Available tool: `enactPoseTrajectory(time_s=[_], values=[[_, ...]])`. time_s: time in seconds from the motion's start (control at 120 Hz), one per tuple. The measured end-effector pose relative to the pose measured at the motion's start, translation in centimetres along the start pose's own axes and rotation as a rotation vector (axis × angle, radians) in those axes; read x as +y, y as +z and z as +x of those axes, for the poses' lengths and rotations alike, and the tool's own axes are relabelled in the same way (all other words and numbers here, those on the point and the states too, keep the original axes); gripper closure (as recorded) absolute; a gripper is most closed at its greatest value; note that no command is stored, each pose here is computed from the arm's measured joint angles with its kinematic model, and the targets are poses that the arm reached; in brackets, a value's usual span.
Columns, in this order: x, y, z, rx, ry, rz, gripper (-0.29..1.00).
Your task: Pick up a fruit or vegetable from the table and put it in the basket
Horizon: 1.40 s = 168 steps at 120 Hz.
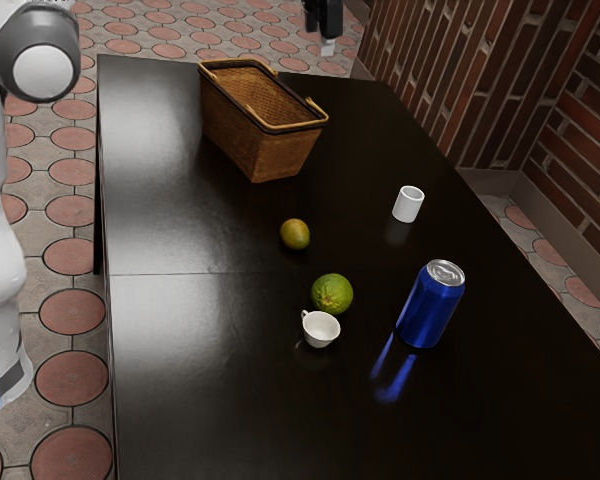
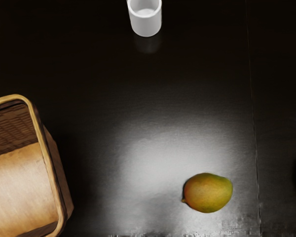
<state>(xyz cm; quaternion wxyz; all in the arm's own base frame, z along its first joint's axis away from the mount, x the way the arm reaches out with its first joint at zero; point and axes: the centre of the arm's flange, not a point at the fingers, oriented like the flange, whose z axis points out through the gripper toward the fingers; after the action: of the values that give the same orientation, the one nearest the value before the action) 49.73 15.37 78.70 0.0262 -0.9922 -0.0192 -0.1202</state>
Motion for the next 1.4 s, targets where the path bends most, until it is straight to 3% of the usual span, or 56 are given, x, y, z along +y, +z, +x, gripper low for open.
enactPoseTrajectory(time_s=[0.25, 0.333, 0.492, 0.625, 0.833, 1.05, 1.4], values=[[4.9, 2.1, 1.1, -0.099, 0.158, 0.007, 0.02], [8.7, -1.2, -4.6, -0.088, 0.186, 0.079, 0.02], [18.9, 2.6, -12.7, -0.159, 0.277, 0.088, 0.03], [18.2, 11.2, -13.5, -0.205, 0.212, 0.046, 0.05], [17.2, 18.4, -12.9, -0.144, 0.121, 0.006, 0.07], [16.3, 19.8, -11.9, -0.020, 0.056, -0.001, 0.07], [13.6, 22.7, -11.2, 0.018, -0.042, 0.001, 0.08]])
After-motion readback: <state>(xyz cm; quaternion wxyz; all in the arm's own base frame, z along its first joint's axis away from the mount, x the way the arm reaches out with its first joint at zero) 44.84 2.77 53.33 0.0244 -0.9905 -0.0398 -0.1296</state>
